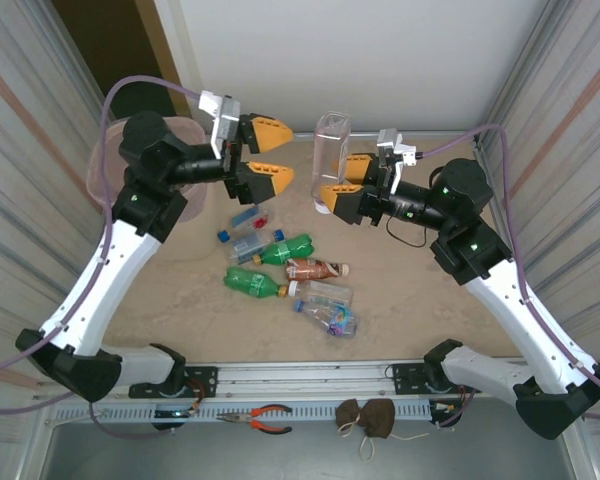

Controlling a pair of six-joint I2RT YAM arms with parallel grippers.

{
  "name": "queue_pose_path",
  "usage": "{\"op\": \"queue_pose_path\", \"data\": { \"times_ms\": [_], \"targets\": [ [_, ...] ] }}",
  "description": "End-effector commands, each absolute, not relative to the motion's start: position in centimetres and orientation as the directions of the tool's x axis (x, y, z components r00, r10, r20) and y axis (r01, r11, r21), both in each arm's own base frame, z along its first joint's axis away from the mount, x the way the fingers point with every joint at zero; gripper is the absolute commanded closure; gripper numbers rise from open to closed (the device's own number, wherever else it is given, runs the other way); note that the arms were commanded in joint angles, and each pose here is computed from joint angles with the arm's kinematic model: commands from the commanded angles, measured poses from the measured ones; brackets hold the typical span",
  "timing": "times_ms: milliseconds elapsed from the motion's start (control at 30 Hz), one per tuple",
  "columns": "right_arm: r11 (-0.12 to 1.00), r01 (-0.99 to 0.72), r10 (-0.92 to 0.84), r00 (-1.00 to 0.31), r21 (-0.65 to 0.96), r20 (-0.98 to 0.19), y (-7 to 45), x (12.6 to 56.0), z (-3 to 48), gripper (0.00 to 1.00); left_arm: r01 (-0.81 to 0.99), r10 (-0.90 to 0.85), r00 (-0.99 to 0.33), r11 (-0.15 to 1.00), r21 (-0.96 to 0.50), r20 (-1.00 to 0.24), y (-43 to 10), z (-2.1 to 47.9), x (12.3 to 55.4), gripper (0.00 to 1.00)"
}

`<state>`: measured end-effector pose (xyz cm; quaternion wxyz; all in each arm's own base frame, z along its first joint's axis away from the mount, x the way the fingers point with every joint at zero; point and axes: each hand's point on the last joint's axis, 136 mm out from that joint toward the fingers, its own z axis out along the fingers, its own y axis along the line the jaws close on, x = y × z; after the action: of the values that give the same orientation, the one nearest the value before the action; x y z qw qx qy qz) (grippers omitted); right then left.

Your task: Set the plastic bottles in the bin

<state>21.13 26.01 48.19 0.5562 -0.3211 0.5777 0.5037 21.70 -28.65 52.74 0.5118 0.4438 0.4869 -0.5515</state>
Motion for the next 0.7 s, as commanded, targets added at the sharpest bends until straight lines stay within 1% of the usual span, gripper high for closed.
{"op": "queue_pose_path", "data": {
  "times_ms": [0, 133, 200, 333, 400, 467, 600, 667],
  "targets": [
    [0.172, -0.976, 0.228, -0.096, 0.137, -0.969, 25.7, 17.8, 51.6, 0.45, 0.991, -0.139, 0.012, -0.134, 0.030, -0.990, -29.6, 54.3, 18.7, 0.09],
    [0.135, -0.984, 0.220, -0.082, 0.114, -0.972, 26.0, 16.8, 51.9, 0.45, 0.978, -0.121, 0.028, -0.202, 0.052, -0.992, -30.8, 54.1, 17.3, 0.09],
    [0.138, -0.984, 0.212, -0.079, 0.110, -0.974, 26.2, 16.9, 51.8, 0.45, 0.972, -0.118, 0.035, -0.228, 0.062, -0.992, -31.1, 54.0, 16.7, 0.10],
    [0.134, -0.986, 0.205, -0.071, 0.099, -0.976, 26.4, 16.8, 51.8, 0.45, 0.967, -0.113, 0.027, -0.250, 0.055, -0.993, -31.7, 54.0, 16.6, 0.17],
    [0.129, -0.987, 0.201, -0.069, 0.096, -0.977, 26.5, 16.7, 51.7, 0.45, 0.967, -0.114, 0.025, -0.248, 0.053, -0.993, -31.7, 54.1, 16.7, 0.20],
    [0.124, -0.988, 0.200, -0.062, 0.088, -0.978, 26.5, 16.5, 51.8, 0.45, 0.970, -0.111, 0.020, -0.240, 0.047, -0.994, -31.9, 54.0, 16.9, 0.20],
    [0.133, -0.988, 0.207, -0.049, 0.077, -0.977, 26.4, 16.4, 52.0, 0.45, 0.984, -0.101, 0.024, -0.175, 0.042, -0.995, -32.0, 53.9, 17.9, 0.17],
    [0.136, -0.988, 0.210, -0.040, 0.070, -0.977, 26.4, 16.3, 52.2, 0.45, 0.986, -0.098, 0.023, -0.161, 0.038, -0.995, -32.0, 53.9, 18.1, 0.15]
  ]
}}
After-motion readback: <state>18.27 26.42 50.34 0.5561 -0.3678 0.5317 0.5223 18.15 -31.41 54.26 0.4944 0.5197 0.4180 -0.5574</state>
